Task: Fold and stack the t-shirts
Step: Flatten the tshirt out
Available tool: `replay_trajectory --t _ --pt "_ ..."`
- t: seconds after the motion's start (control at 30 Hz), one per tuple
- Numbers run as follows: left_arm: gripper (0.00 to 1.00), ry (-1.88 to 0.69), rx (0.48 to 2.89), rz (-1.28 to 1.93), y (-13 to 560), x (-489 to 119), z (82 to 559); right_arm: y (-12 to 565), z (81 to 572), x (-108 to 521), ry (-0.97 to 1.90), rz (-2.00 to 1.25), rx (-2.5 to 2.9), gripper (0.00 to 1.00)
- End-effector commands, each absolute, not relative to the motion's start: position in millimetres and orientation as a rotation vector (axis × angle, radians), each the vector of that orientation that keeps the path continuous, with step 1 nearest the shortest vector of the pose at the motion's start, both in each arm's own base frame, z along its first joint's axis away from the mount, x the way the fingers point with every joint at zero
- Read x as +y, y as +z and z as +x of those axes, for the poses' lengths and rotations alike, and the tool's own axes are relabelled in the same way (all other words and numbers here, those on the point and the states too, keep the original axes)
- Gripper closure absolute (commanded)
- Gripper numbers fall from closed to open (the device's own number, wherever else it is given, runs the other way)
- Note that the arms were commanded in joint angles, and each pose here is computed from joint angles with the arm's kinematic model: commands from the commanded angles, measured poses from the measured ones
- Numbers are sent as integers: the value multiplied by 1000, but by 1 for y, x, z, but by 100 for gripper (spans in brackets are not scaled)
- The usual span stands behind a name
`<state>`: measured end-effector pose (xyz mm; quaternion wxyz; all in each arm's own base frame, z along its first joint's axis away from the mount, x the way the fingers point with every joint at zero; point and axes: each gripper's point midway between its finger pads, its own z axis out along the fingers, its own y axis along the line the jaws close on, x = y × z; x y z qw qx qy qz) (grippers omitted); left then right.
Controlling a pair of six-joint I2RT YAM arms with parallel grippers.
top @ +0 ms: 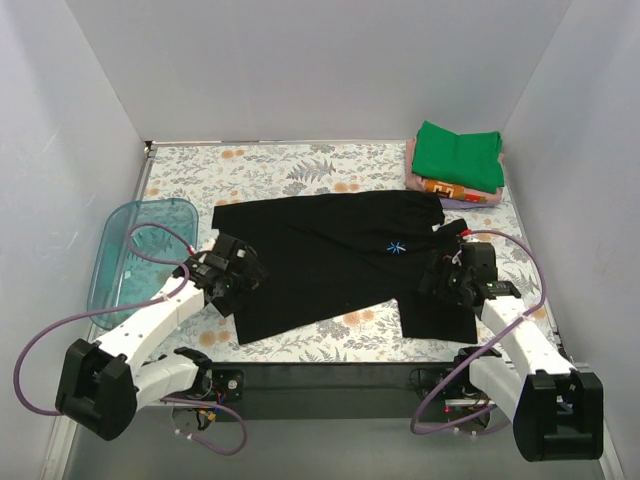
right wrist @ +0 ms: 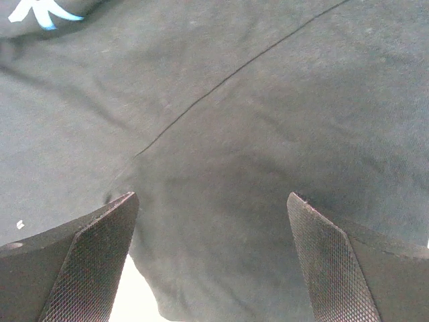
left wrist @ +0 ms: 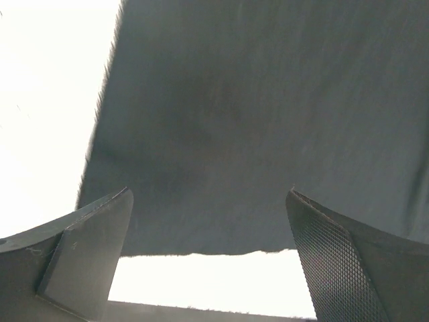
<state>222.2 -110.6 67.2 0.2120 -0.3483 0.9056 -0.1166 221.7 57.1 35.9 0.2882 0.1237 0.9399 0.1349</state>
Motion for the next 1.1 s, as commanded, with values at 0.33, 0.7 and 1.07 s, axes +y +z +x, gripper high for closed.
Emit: replay_trajectory --t 0.33,0.7,1.07 --pt "3 88 2666 -1244 32 -99 104 104 232 36 280 432 2260 1" --pt "16 32 2620 -1239 8 -114 128 88 229 35 251 417 2327 2" --pt "91 114 2595 -1260 -9 -105 128 92 226 28 217 432 2296 2"
